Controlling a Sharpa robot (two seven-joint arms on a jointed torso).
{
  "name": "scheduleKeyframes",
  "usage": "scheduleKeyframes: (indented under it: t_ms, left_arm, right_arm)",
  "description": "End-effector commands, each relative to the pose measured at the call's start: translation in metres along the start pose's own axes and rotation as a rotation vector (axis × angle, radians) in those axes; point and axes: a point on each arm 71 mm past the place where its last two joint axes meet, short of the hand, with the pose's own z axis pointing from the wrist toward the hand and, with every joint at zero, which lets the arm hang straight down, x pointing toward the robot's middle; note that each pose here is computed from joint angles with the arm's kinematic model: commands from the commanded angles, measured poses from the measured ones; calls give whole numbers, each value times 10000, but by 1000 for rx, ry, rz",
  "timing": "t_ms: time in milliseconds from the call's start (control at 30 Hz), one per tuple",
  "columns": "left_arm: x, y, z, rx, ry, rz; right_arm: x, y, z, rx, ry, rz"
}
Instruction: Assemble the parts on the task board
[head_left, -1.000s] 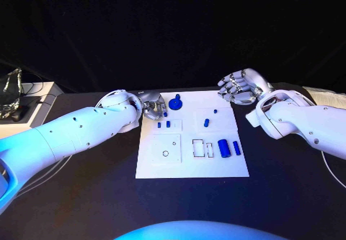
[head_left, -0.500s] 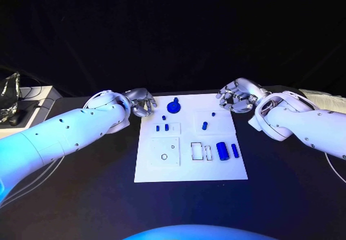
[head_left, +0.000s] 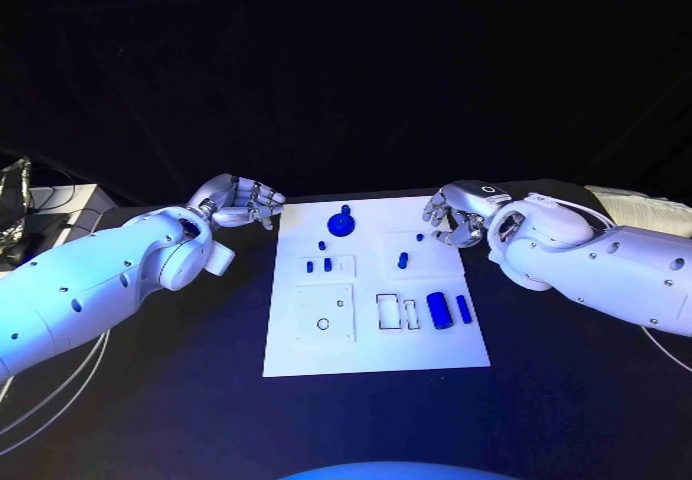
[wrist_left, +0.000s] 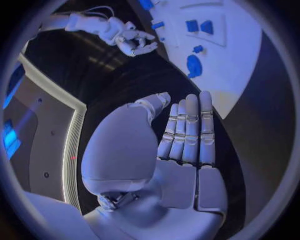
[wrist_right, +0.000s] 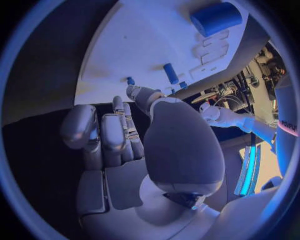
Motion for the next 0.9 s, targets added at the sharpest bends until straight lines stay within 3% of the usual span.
scheduleKeyframes:
  t_ms: [33, 300, 567, 900]
  left_arm:
    - [0, -48, -61, 81, -12, -325]
    - [-38, -29, -184, 99, -32, -413]
    - [-38, -36, -208, 104, -34, -426]
    - [-49, -34, -216, 102, -39, -427]
  right_arm:
    - [39, -5, 23, 34, 16, -104]
    - [140, 65, 95, 32, 40, -114]
    - [328, 144, 115, 18, 95, -96]
    - [395, 214, 118, 2, 104, -84]
